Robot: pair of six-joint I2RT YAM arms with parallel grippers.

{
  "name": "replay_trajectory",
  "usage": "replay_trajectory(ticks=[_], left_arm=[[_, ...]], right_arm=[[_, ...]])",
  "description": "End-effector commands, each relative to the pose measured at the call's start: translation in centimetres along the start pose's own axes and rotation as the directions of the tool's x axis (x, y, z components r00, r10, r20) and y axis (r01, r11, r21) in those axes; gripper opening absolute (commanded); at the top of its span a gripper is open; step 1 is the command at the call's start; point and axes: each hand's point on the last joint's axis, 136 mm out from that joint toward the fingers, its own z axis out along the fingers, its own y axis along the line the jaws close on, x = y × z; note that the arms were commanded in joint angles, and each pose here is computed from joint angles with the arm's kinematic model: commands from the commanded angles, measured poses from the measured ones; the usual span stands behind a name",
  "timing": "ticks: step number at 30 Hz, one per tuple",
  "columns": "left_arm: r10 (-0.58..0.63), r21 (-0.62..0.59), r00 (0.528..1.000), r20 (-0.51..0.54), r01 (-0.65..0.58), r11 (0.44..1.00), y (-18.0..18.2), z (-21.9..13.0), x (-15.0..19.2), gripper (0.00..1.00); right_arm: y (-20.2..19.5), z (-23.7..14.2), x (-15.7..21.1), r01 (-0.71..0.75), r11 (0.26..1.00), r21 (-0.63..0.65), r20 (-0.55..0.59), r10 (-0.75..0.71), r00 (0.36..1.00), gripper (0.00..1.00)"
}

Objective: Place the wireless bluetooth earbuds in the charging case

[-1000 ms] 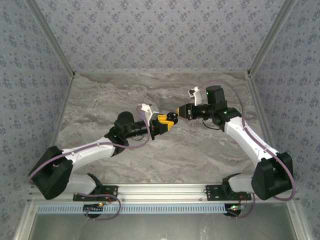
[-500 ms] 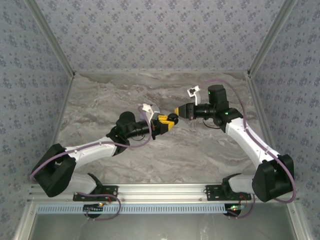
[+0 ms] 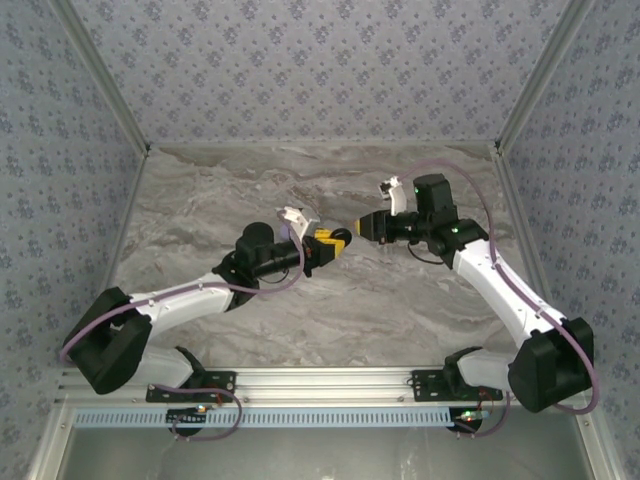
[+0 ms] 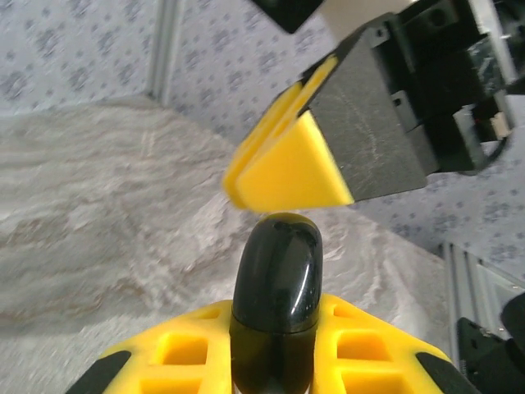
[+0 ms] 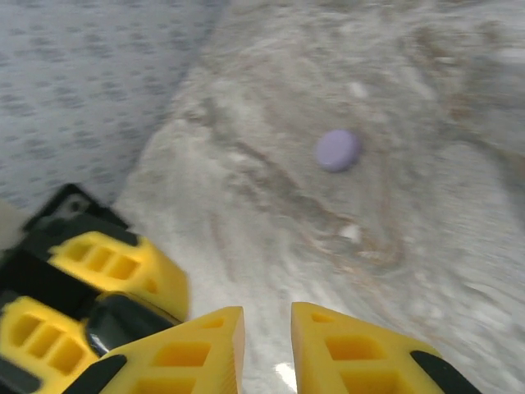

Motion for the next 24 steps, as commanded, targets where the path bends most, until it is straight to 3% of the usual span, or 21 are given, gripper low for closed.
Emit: replay_trajectory(ticks=[1,4,13,20,24], left_arm=[[-0.017,-0.148,0.999,-0.029,0.013,0.989,2.7,0.5,-0.5,0.17],[-0.04,-0.239,0.996,-0.08,0.019,0.971,4.5,0.6,0.5,0.19],[-0.211,-0.416,0.961,-0.179,0.12,0.901,8.9,1.7,3.8,0.21],[-0.481,-0.489,0.823,-0.301,0.3,0.819,11.7,3.6,7.6,0.23],[-0.557,-0.523,0.767,-0.319,0.348,0.778,13.2,4.2,9.5,0.23]], right_arm=[[-4.2,-1.6,-0.3,-0.025,0.96,0.28,0.032,0.016,0.999,0.25],[-6.1,-2.0,0.1,-0.051,0.929,0.367,0.038,0.04,0.998,0.25],[-8.0,-2.3,1.5,-0.063,0.897,0.437,0.013,0.063,0.998,0.25],[-8.2,-2.3,1.9,-0.064,0.897,0.438,0.002,0.07,0.998,0.25],[-8.3,-2.3,2.0,-0.067,0.896,0.439,0.001,0.074,0.997,0.25]])
